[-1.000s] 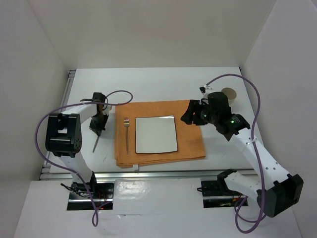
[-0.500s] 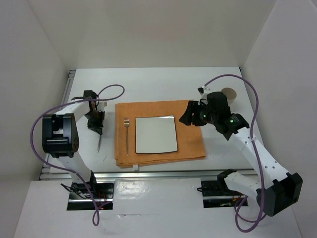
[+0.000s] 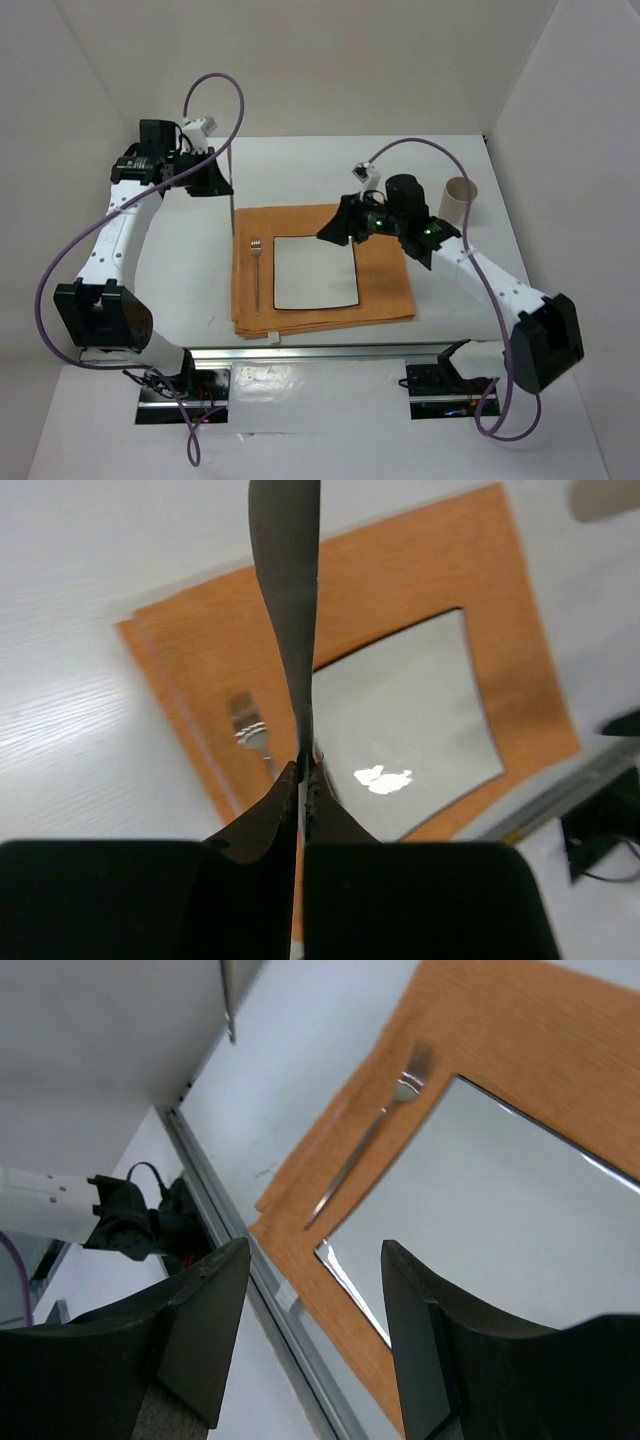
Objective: Set the dinner table for one person
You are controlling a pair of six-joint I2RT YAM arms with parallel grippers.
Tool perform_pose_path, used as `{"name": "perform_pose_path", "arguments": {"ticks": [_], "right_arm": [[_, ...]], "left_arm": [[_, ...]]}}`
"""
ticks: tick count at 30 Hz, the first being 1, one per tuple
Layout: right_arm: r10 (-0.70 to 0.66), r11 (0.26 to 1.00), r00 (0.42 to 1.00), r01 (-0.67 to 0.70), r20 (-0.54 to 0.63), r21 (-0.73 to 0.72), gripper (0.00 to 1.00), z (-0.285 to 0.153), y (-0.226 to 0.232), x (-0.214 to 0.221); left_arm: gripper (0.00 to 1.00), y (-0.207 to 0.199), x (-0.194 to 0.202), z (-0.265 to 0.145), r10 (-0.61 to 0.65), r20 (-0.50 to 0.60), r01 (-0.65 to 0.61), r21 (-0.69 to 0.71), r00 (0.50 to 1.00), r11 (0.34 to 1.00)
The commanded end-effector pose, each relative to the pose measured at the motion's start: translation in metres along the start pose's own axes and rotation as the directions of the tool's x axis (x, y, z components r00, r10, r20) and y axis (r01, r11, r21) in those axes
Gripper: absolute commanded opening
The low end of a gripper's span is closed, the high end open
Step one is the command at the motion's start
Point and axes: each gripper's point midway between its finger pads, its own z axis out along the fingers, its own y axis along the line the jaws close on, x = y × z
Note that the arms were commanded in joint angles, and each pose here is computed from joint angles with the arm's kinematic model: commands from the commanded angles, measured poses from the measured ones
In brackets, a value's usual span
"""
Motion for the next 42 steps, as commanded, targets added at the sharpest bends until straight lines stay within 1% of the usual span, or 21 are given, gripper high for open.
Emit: {"name": "perform_pose_path", "arguments": {"ticks": [1,2,3,5,7,8,12,20,22,24,25,28,29,30,34,36,38,39,40,41,42], "right_arm": [[-0.11,0.97,0.987,0.133,0.121,-0.203,0.63,0.03,0.047,-0.041],[-0.114,0.962,0.99,0.13,0.08,-0.239,0.63,0.05,0.053,-0.03],[-0.144,0.947,0.981,0.174,0.128,-0.271,0.65,0.057,0.065,-0.045],[-0.151,0.931,0.979,0.187,0.134,-0.314,0.65,0.071,0.074,-0.046],[-0.158,0.924,0.978,0.195,0.136,-0.33,0.65,0.09,0.076,-0.049],[-0.155,0.93,0.977,0.194,0.144,-0.311,0.65,0.097,0.075,-0.051],[-0.145,0.929,0.98,0.183,0.138,-0.323,0.67,0.117,0.067,-0.051],[-0.08,0.938,0.991,0.112,0.111,-0.328,0.67,0.136,0.059,-0.048],[-0.059,0.937,0.995,0.085,0.085,-0.338,0.61,0.141,0.055,-0.041],[-0.057,0.929,0.996,0.078,0.067,-0.362,0.5,0.142,0.057,-0.036],[-0.061,0.927,0.995,0.085,0.076,-0.366,0.36,0.141,0.058,-0.038],[-0.05,0.931,0.996,0.075,0.079,-0.357,0.16,0.139,0.058,-0.039],[-0.051,0.93,0.995,0.077,0.082,-0.358,0.05,0.136,0.06,-0.039],[-0.048,0.934,0.995,0.077,0.088,-0.349,0.0,0.137,0.058,-0.04],[-0.056,0.938,0.992,0.091,0.113,-0.335,0.0,0.131,0.061,-0.046],[-0.04,0.949,0.995,0.066,0.091,-0.307,0.0,0.13,0.057,-0.043],[-0.017,0.978,0.995,0.038,0.099,-0.207,0.0,0.128,0.045,-0.05],[0.018,0.993,0.999,-0.014,0.029,-0.117,0.0,0.128,0.031,-0.04],[0.023,0.998,1.0,-0.022,0.015,-0.055,0.0,0.124,0.024,-0.039],[0.015,0.998,1.0,-0.016,0.013,0.056,0.0,0.123,0.004,-0.038],[0.042,0.988,0.998,-0.035,-0.045,0.151,0.0,0.108,-0.007,-0.025]], "left_arm": [[0.0,-0.046,0.005,0.004,-0.071,-0.057,0.082,0.225,0.996,0.971],[0.0,-0.056,0.007,0.006,-0.097,-0.073,0.113,0.257,0.993,0.96],[0.0,-0.061,0.005,0.015,-0.104,-0.081,0.123,0.287,0.991,0.95],[0.0,-0.075,0.007,0.02,-0.149,-0.124,0.184,0.351,0.981,0.918],[0.0,-0.082,0.014,0.031,-0.146,-0.164,0.198,0.372,0.976,0.907],[0.0,-0.087,0.01,0.031,-0.128,-0.15,0.177,0.384,0.98,0.906],[0.0,-0.097,0.01,0.04,-0.123,-0.161,0.179,0.408,0.979,0.895],[0.0,-0.099,0.007,0.041,-0.107,-0.154,0.164,0.428,0.982,0.889],[0.0,-0.096,0.011,0.043,-0.112,-0.161,0.171,0.417,0.981,0.893],[0.0,-0.096,0.011,0.043,-0.112,-0.161,0.171,0.417,0.981,0.893],[0.0,-0.094,0.01,0.045,-0.106,-0.154,0.161,0.408,0.982,0.899],[0.0,-0.09,0.008,0.044,-0.096,-0.131,0.139,0.381,0.987,0.914],[0.0,-0.091,0.007,0.041,-0.082,-0.119,0.122,0.385,0.989,0.915],[0.0,-0.089,0.007,0.042,-0.083,-0.116,0.121,0.376,0.99,0.919],[0.0,-0.087,0.008,0.043,-0.068,-0.114,0.106,0.368,0.991,0.924],[0.0,-0.085,0.01,0.043,-0.065,-0.118,0.103,0.358,0.991,0.928],[0.15,-0.083,0.005,0.04,-0.047,-0.105,0.08,0.333,0.993,0.94],[0.2,-0.08,0.004,0.041,-0.042,-0.107,0.074,0.32,0.993,0.944],[0.24,-0.078,0.002,0.039,-0.035,-0.102,0.064,0.303,0.994,0.951],[0.27,-0.07,-0.001,0.039,-0.015,-0.087,0.037,0.253,0.996,0.967],[0.31,-0.068,-0.006,0.031,0.0,-0.072,0.016,0.22,0.997,0.975]]}}
